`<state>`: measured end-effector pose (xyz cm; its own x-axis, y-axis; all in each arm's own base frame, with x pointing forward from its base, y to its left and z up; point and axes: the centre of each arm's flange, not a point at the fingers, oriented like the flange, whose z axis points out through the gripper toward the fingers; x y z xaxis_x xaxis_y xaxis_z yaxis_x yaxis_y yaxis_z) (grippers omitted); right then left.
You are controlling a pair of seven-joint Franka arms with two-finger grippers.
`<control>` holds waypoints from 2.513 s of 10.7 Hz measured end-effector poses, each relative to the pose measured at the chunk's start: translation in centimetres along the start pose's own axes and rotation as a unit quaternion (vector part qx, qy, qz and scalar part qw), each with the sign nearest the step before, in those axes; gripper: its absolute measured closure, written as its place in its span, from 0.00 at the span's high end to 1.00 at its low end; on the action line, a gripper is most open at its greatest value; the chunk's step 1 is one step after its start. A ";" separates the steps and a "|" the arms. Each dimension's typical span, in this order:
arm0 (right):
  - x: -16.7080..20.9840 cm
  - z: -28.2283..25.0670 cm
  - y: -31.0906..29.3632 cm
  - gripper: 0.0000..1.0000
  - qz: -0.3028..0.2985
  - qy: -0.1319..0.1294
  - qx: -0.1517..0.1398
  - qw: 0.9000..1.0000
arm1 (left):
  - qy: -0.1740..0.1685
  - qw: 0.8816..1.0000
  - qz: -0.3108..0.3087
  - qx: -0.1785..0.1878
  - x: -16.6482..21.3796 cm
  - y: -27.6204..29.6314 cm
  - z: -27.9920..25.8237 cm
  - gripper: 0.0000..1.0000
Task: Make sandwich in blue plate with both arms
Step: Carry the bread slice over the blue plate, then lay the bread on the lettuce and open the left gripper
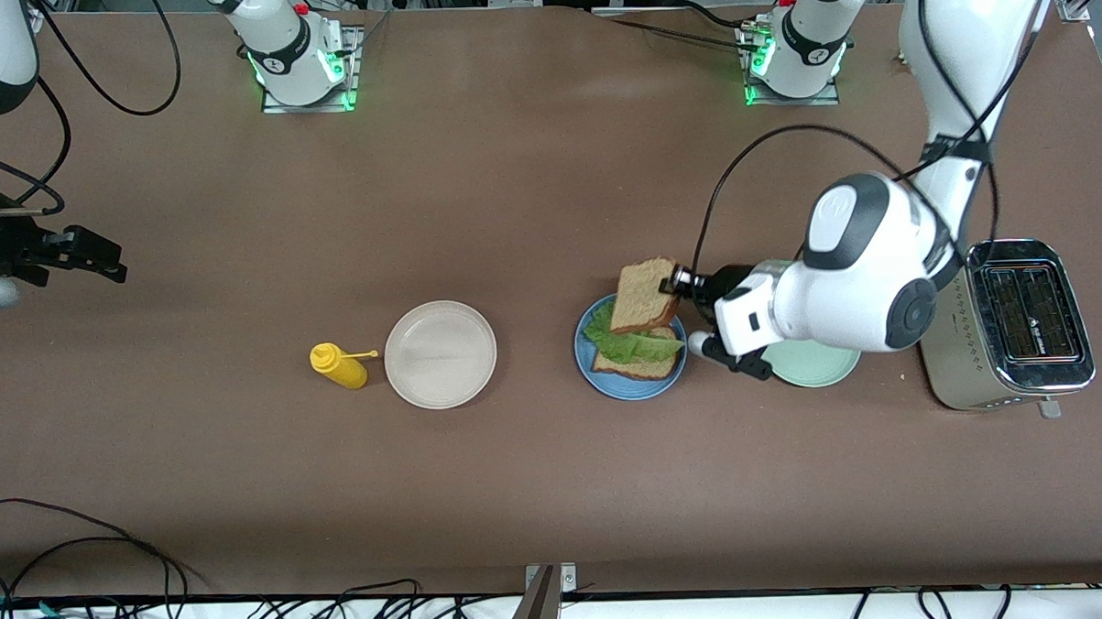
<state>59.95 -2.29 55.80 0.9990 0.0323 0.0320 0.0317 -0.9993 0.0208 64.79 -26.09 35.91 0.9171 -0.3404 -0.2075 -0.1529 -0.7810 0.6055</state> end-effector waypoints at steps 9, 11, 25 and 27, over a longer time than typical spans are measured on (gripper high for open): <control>0.0 0.0 0.0 1.00 0.000 0.000 0.000 1.000 | -0.007 0.993 0.045 -0.112 3.3 -7.4 8.4 0.10; 0.0 0.0 0.0 1.00 0.000 0.000 0.000 1.000 | -0.008 0.991 0.052 -0.122 3.5 -10.4 9.3 0.10; 0.0 0.0 0.0 1.00 0.000 0.000 0.000 1.000 | 0.029 0.984 0.060 0.165 -0.6 -6.2 -8.0 1.00; 0.0 0.0 0.0 1.00 0.000 0.000 0.000 1.000 | 0.033 0.970 0.060 0.233 -2.7 -4.1 -11.6 1.00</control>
<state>59.97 -2.29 55.83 0.9989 0.0324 0.0327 0.0317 -0.9993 0.0209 67.22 -15.87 42.90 0.9015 -0.4217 -0.0972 -0.3961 -0.8946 0.2068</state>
